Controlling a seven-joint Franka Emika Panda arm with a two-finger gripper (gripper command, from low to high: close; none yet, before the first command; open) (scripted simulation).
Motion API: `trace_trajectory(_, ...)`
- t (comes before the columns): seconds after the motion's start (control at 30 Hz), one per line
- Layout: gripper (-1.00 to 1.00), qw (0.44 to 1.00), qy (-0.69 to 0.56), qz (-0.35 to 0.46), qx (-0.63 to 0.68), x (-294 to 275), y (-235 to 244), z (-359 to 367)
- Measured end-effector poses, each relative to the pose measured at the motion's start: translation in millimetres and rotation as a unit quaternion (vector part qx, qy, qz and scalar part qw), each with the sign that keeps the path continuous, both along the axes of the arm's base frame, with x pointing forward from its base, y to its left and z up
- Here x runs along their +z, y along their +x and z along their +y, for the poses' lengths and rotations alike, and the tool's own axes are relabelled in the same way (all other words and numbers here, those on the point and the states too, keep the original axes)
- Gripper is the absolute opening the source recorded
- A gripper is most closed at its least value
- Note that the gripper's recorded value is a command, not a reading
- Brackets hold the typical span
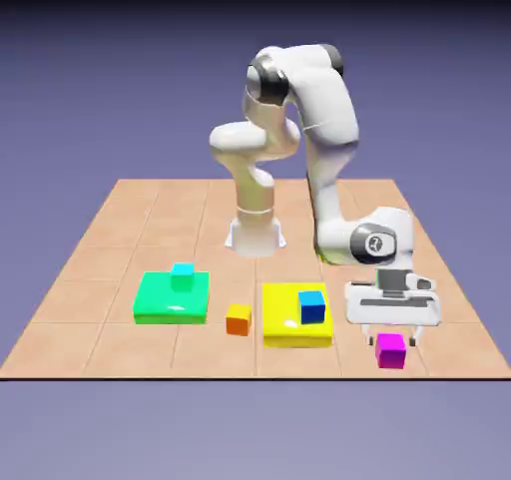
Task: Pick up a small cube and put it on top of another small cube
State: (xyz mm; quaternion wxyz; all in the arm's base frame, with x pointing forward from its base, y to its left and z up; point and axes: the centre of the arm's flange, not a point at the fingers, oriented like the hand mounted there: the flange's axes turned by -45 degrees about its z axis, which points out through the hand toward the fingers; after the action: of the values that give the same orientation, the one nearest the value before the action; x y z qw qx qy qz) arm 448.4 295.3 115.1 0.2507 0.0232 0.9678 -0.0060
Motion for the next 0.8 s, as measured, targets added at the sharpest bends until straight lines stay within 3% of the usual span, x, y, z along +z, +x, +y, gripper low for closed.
trace_trajectory(0.23,-1.0,1.0,0.0,-0.001,-0.018,64,-21,-3)
trace_trajectory(0.43,-1.0,0.958,0.013,-0.012,-0.285,75,18,-67)
trace_trajectory(0.6,-1.0,0.871,0.022,-0.02,-0.491,85,35,-126)
trace_trajectory(0.8,-1.0,0.71,0.026,-0.025,-0.703,97,38,-194)
